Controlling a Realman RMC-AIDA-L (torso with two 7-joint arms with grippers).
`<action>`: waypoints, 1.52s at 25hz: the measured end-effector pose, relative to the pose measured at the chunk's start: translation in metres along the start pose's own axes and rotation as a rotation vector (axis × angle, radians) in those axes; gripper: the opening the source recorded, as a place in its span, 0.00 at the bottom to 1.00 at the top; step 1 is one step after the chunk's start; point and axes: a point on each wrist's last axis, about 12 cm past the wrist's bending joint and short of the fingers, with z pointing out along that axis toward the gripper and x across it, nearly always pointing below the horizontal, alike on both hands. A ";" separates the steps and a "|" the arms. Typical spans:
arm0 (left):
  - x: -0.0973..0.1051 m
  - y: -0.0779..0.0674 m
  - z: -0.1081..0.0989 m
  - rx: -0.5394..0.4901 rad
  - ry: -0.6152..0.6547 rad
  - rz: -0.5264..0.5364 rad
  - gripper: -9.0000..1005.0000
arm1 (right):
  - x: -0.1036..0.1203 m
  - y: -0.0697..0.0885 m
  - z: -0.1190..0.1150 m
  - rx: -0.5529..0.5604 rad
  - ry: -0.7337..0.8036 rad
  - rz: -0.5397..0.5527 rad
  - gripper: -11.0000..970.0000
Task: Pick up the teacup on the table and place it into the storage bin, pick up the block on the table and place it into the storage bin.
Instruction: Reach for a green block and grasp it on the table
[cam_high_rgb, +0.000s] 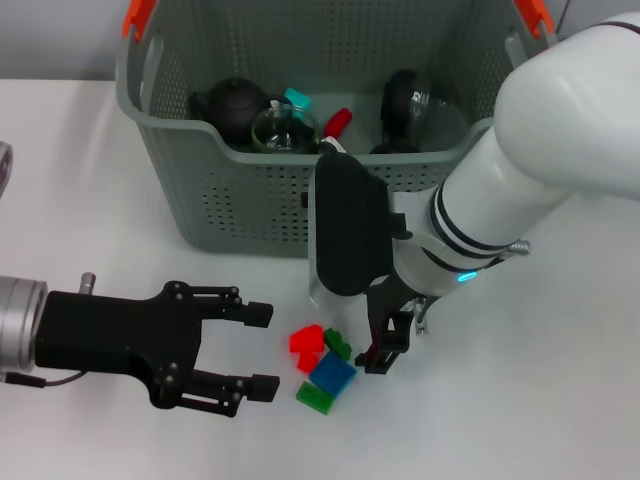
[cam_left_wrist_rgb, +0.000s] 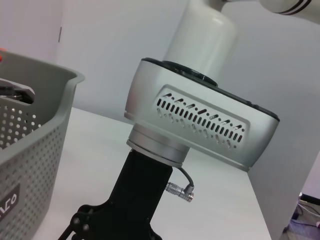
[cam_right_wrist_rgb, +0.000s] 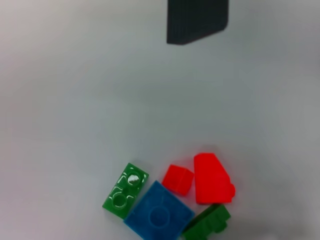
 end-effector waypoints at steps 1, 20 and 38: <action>0.000 0.000 0.000 0.000 0.000 0.000 0.81 | 0.000 0.000 0.000 0.001 0.000 0.001 0.94; 0.001 -0.001 0.001 0.003 -0.003 0.000 0.81 | -0.004 0.007 0.006 -0.028 -0.036 0.009 0.94; 0.002 0.000 0.001 -0.004 -0.002 0.002 0.81 | -0.007 0.005 0.007 -0.021 -0.044 0.004 0.93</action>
